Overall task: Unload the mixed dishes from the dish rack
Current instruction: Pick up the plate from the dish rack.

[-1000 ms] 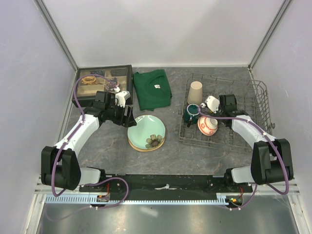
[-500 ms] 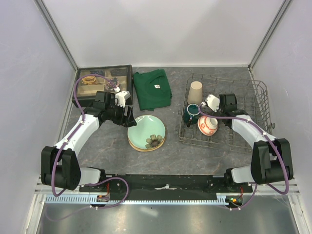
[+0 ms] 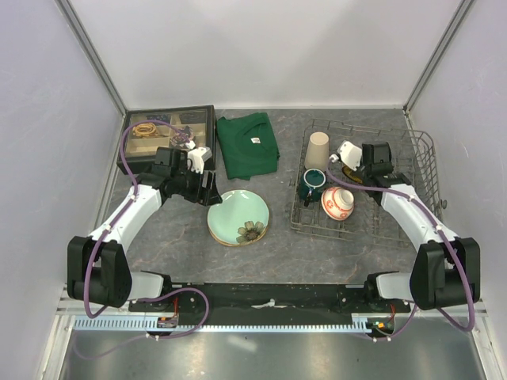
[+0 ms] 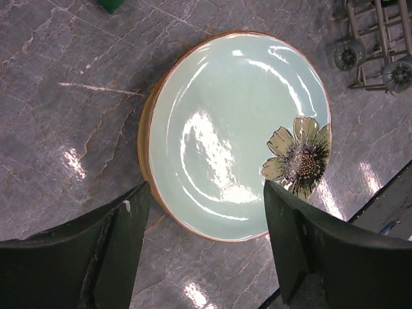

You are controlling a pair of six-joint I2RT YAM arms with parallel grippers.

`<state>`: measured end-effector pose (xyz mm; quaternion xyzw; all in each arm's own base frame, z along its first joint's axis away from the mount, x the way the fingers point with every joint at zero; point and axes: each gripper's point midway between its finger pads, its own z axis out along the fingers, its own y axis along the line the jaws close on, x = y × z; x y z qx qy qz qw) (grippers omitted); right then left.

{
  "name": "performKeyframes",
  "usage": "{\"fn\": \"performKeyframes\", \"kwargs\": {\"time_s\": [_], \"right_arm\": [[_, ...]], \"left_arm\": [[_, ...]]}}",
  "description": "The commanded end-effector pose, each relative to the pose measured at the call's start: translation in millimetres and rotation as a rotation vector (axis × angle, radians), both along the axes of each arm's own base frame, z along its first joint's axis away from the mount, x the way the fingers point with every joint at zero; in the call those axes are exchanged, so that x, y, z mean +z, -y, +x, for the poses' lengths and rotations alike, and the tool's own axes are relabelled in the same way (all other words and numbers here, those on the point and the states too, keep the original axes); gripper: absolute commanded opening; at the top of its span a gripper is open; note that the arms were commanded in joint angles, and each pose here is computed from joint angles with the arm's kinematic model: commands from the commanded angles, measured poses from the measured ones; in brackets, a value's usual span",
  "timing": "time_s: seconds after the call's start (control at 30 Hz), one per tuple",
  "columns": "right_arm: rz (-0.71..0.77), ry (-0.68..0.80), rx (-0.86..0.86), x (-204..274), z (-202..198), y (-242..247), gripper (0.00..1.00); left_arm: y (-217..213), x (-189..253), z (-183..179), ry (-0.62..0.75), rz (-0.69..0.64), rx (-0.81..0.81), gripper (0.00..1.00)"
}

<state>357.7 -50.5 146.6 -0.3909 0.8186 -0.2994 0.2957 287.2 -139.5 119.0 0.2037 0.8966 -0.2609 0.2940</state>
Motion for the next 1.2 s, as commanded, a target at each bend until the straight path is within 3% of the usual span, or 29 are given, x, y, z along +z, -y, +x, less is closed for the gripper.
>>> {"fn": "performKeyframes", "kwargs": {"time_s": [0.0, 0.67, 1.0, 1.17], "right_arm": [[-0.024, 0.060, -0.009, 30.2, 3.4, 4.6, 0.33], [0.046, -0.034, -0.006, -27.9, 8.5, -5.8, 0.32], [0.068, -0.024, 0.002, -29.6, 11.8, -10.0, 0.15], [0.047, 0.000, 0.010, -17.6, 8.8, -7.0, 0.11]], "left_arm": [[5.6, 18.6, 16.7, 0.085, -0.014, -0.025, 0.78], [5.1, 16.0, 15.2, 0.076, -0.012, -0.023, 0.77], [4.7, 15.6, 14.1, 0.076, -0.011, -0.022, 0.77], [4.5, 15.7, 14.6, 0.079, -0.009, -0.022, 0.77]]}}
